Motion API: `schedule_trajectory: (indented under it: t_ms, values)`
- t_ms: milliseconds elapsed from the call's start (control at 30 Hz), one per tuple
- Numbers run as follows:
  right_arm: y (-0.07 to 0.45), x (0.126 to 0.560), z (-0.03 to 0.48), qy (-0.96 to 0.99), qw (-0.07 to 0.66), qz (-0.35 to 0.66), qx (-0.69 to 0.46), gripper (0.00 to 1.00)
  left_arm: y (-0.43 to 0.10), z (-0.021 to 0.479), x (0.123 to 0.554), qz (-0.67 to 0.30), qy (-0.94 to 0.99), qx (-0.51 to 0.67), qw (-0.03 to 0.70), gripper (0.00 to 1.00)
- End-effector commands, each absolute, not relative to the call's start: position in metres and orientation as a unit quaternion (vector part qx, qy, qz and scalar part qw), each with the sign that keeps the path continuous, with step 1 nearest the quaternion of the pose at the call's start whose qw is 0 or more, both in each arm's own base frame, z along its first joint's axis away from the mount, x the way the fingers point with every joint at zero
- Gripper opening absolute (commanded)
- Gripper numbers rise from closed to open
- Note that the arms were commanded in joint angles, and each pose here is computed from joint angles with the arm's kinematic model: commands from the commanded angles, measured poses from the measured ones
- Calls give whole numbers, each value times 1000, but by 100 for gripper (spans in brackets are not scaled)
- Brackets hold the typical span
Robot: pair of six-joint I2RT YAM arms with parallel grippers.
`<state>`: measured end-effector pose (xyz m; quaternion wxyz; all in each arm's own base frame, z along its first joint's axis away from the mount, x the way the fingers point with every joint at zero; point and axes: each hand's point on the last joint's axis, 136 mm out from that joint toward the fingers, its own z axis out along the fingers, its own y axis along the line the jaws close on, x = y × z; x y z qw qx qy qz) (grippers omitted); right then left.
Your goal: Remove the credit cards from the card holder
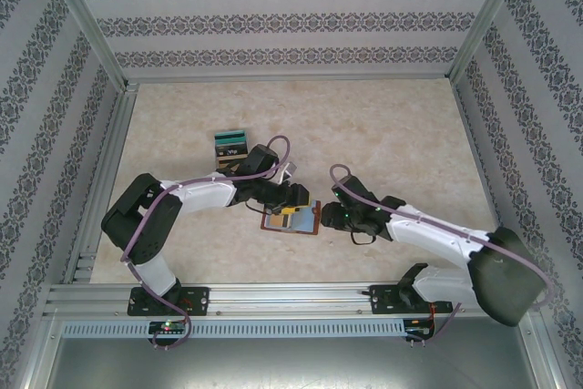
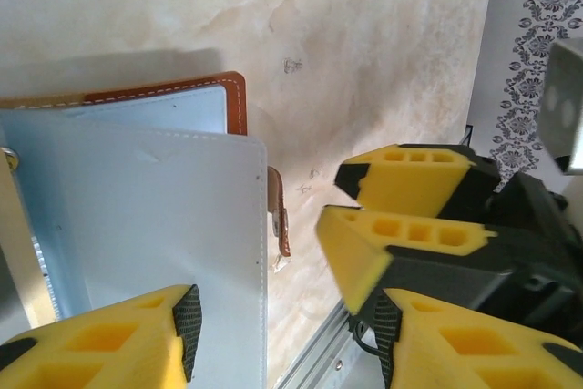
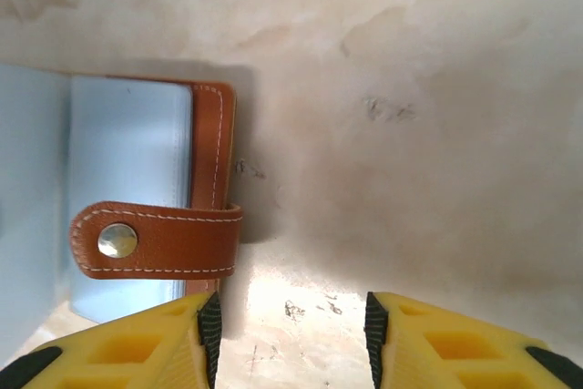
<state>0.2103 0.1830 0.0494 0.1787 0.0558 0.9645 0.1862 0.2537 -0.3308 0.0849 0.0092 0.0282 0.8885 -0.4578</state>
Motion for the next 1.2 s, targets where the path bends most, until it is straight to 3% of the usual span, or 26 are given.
schedule_trajectory:
  t_ms: [0, 333, 700, 833, 1067, 1167]
  values:
    - [172, 212, 56, 960, 197, 184, 80, 49, -346, 89, 254, -478, 877, 43, 3, 55]
    - [174, 213, 68, 954, 204, 203, 81, 50, -360, 66, 251, -458, 887, 50, -30, 51]
    - [204, 219, 86, 943, 204, 255, 59, 40, -302, 104, 277, -429, 902, 13, 50, 50]
    - [229, 225, 99, 939, 202, 277, 36, 37, -268, 92, 276, -404, 913, -17, 53, 41]
    - [272, 233, 98, 934, 164, 316, 17, 32, -239, 61, 265, -370, 927, -43, 30, 10]
    - [286, 234, 89, 935, 137, 327, 17, 31, -238, 50, 262, -362, 931, -47, 18, 6]
